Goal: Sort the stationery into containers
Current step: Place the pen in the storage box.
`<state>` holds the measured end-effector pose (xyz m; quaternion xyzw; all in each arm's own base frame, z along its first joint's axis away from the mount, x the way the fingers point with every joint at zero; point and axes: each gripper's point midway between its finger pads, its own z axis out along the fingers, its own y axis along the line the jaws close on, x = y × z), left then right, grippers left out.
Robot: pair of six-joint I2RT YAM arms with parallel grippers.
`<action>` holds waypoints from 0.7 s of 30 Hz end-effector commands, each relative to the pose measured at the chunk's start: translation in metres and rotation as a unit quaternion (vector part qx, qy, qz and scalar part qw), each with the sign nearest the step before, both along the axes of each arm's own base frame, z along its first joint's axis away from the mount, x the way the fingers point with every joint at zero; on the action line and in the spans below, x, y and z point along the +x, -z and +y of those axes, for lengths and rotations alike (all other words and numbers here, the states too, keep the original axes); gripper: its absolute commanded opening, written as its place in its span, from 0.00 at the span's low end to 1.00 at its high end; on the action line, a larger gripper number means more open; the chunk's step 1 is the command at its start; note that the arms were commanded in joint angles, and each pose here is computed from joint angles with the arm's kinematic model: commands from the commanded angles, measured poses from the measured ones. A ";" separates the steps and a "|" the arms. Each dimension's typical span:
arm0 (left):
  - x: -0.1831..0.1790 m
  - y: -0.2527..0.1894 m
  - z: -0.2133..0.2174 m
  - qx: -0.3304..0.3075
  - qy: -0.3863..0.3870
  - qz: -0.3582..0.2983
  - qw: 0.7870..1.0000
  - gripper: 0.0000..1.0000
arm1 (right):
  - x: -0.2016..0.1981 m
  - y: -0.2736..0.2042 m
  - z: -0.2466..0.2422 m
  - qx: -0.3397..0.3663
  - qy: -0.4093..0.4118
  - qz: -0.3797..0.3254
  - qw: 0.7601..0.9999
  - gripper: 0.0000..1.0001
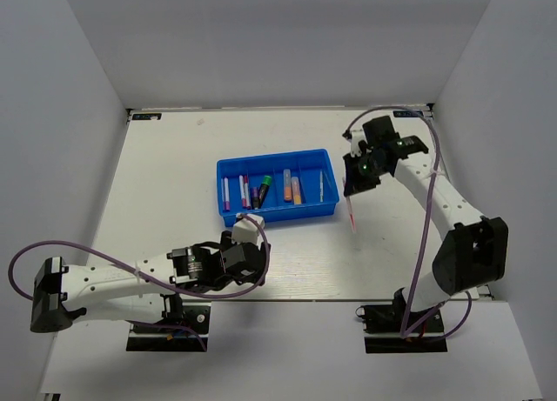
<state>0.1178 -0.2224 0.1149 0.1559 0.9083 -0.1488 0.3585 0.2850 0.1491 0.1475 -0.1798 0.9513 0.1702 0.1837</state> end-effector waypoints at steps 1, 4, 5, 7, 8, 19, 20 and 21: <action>0.005 -0.022 -0.001 -0.016 -0.010 -0.019 1.000 0.82 | 0.022 -0.044 0.024 0.053 -0.011 -0.030 0.998 0.05; 0.006 -0.025 0.000 -0.016 -0.015 -0.020 1.000 0.82 | 0.057 -0.071 0.040 0.084 -0.002 -0.065 0.994 0.05; 0.006 -0.024 0.002 -0.010 -0.015 -0.019 1.000 0.82 | 0.073 -0.075 0.046 0.091 -0.001 -0.070 0.993 0.05; 0.006 -0.025 0.003 -0.005 -0.020 -0.019 1.000 0.82 | 0.093 -0.097 0.060 0.117 0.003 -0.095 0.989 0.05; 0.006 -0.024 0.004 -0.002 -0.020 -0.017 1.000 0.82 | 0.103 -0.098 0.062 0.121 0.008 -0.102 0.987 0.05; 0.011 -0.032 0.012 0.007 -0.032 -0.036 0.999 0.99 | 0.157 -0.011 0.079 0.086 0.024 -0.078 0.993 0.27; 0.013 -0.033 0.013 0.005 -0.035 -0.040 0.999 0.99 | 0.156 -0.008 0.078 0.084 0.021 -0.076 0.993 0.41; 0.013 -0.034 0.013 0.004 -0.034 -0.043 0.998 0.99 | 0.153 -0.001 0.078 0.083 0.019 -0.070 0.994 0.46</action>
